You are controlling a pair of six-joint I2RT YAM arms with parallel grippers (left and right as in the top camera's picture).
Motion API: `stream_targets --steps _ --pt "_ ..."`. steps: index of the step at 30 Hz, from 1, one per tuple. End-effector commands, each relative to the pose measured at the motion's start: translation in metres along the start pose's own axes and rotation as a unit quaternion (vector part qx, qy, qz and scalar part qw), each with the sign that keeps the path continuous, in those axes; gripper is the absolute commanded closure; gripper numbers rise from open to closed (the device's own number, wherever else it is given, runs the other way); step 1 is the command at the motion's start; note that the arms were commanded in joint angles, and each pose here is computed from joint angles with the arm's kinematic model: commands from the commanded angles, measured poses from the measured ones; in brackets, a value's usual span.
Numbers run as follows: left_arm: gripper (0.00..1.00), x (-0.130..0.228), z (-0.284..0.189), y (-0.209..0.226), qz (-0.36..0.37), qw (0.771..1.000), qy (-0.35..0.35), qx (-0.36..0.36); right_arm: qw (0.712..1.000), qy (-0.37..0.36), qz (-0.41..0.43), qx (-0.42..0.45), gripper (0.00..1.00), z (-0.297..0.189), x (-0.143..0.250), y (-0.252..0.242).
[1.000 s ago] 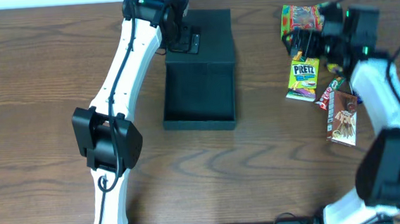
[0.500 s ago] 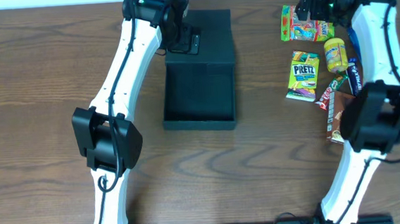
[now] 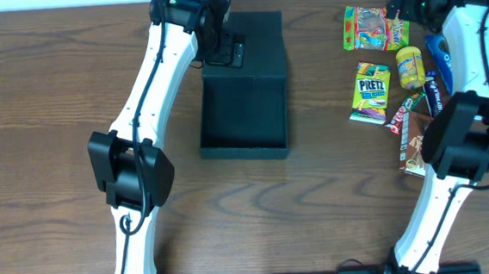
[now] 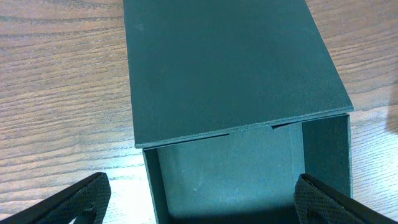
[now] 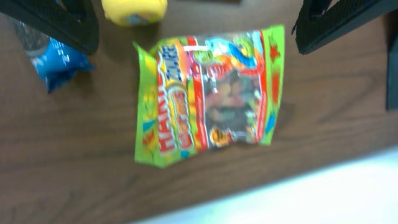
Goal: Pack container
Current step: 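Reach the right gripper to the green gummy-worm bag, then grasp the green gummy-worm bag with the right gripper and lift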
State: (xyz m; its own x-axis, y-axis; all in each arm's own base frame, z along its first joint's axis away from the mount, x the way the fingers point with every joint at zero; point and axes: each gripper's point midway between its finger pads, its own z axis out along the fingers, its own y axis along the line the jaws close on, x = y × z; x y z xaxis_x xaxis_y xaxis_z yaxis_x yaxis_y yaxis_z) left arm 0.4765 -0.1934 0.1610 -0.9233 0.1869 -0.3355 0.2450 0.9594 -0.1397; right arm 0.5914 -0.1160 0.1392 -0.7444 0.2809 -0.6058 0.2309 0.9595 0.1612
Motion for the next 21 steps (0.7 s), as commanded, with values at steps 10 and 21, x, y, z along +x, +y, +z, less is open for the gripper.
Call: stream_targets --steps 10,21 --pt "0.05 -0.002 -0.002 0.003 -0.006 1.0 -0.003 -0.001 1.0 -0.004 0.002 -0.006 0.01 0.054 0.01 -0.004" --pt "0.05 0.004 -0.002 0.004 -0.008 1.0 0.01 -0.003 0.999 0.045 0.009 -0.005 0.01 0.109 0.055 -0.013"
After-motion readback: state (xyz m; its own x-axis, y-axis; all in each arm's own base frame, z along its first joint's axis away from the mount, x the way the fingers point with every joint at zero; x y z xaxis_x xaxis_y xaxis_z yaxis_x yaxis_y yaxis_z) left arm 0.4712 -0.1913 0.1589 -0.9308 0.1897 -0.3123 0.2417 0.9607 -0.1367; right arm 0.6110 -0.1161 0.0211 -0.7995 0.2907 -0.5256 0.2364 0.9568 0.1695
